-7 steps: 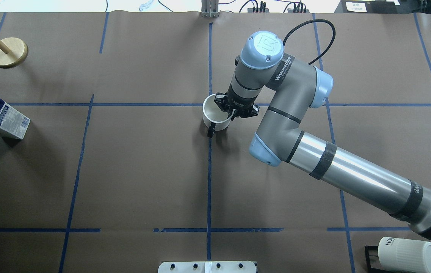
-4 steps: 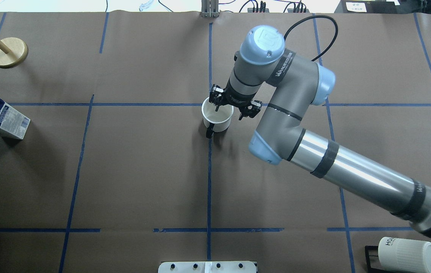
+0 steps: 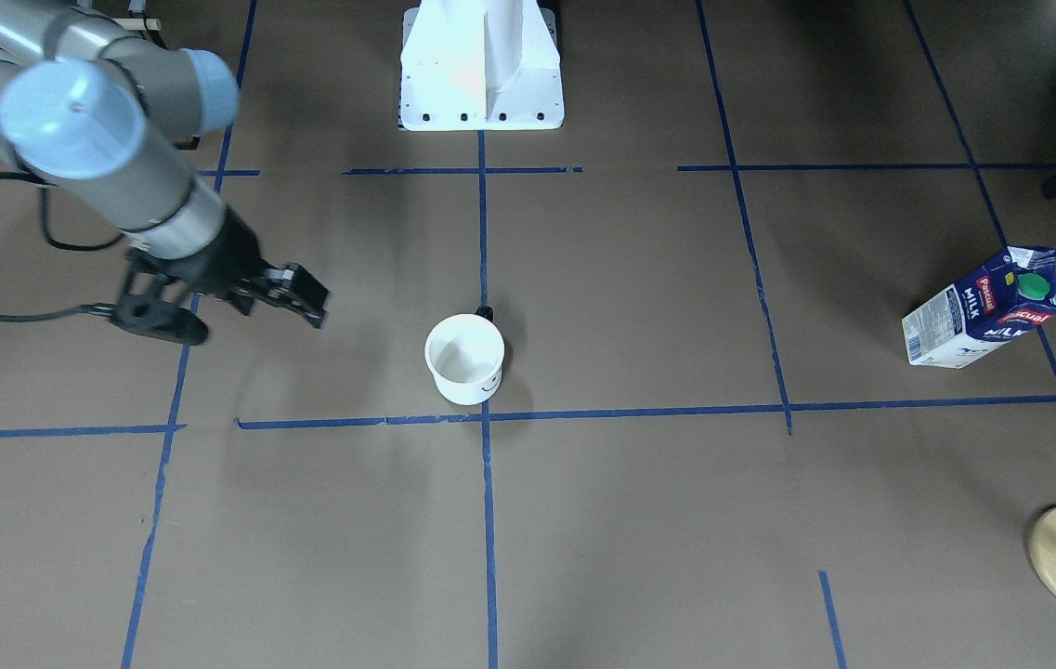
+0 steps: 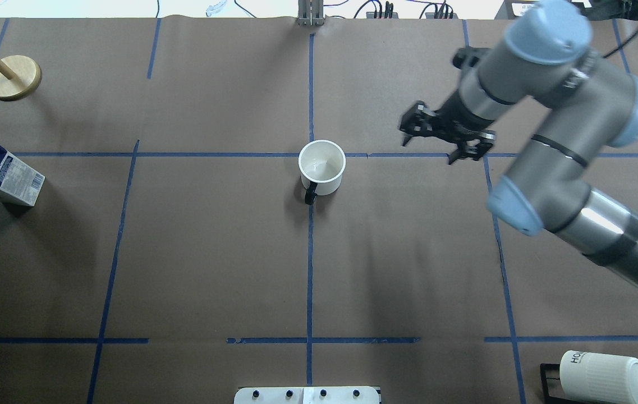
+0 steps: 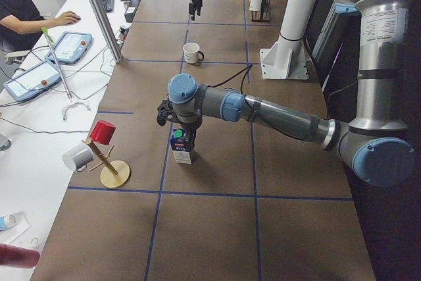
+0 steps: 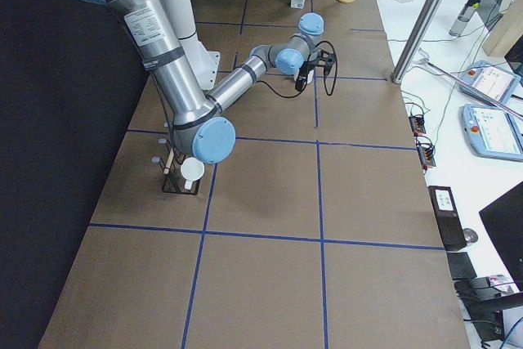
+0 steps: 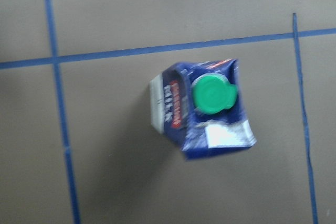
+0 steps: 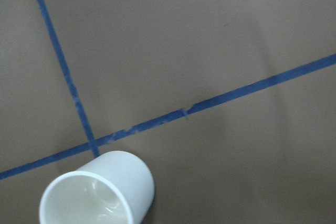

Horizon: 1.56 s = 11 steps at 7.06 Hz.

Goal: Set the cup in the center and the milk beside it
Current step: 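Open the right gripper and withdraw it from the mug, then grasp the Pascual milk carton with the left gripper and lift it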

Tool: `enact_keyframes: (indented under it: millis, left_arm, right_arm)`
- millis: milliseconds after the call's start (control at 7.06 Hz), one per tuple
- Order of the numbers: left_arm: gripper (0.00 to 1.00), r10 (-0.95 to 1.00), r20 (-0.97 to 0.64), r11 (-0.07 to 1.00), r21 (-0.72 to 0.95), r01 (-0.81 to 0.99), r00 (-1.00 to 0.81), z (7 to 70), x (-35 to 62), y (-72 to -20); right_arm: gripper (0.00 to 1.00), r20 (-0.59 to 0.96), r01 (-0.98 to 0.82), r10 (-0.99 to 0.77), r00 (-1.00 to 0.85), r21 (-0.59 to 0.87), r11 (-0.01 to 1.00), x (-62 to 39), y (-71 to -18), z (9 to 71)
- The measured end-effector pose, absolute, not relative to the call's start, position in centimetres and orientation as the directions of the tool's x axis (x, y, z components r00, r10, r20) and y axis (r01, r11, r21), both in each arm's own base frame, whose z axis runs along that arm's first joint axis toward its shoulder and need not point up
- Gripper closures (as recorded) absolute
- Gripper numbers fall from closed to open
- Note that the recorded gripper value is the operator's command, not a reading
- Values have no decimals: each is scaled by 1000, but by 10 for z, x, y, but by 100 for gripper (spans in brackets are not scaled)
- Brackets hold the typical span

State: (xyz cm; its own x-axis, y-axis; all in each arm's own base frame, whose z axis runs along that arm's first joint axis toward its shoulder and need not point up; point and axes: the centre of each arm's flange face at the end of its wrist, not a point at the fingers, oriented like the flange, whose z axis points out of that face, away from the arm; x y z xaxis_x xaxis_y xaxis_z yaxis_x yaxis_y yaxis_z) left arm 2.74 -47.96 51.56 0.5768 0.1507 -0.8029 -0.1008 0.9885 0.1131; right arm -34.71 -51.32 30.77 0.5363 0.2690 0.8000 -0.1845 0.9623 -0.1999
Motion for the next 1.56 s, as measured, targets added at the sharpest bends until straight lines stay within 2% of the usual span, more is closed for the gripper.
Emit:
enact_keyframes:
  millis: [283,566,1274,1416,1558]
  left_arm:
    - [0,159,-771,987,115,-111,617,513,48,-525]
    - [0,153,-753,988,98,-121,640,511,70,-549]
    - [0,153,-746,984,53,-172,648,523,112,-550]
    - [13,158,-738,982,47,-184,656,528,119,-549]
    - [44,164,-729,980,45,-192,665,531,125,-549]
  right_arm:
    - [0,795,-155,213,568,-151,976,-316,-494,344]
    - [0,788,-156,208,580,-143,977,-313,-490,353]
    - [0,784,-152,208,585,-145,978,-317,-488,355]
    - [0,783,-152,209,586,-147,977,-318,-488,355]
    - [0,783,-151,210,586,-150,977,-320,-486,355]
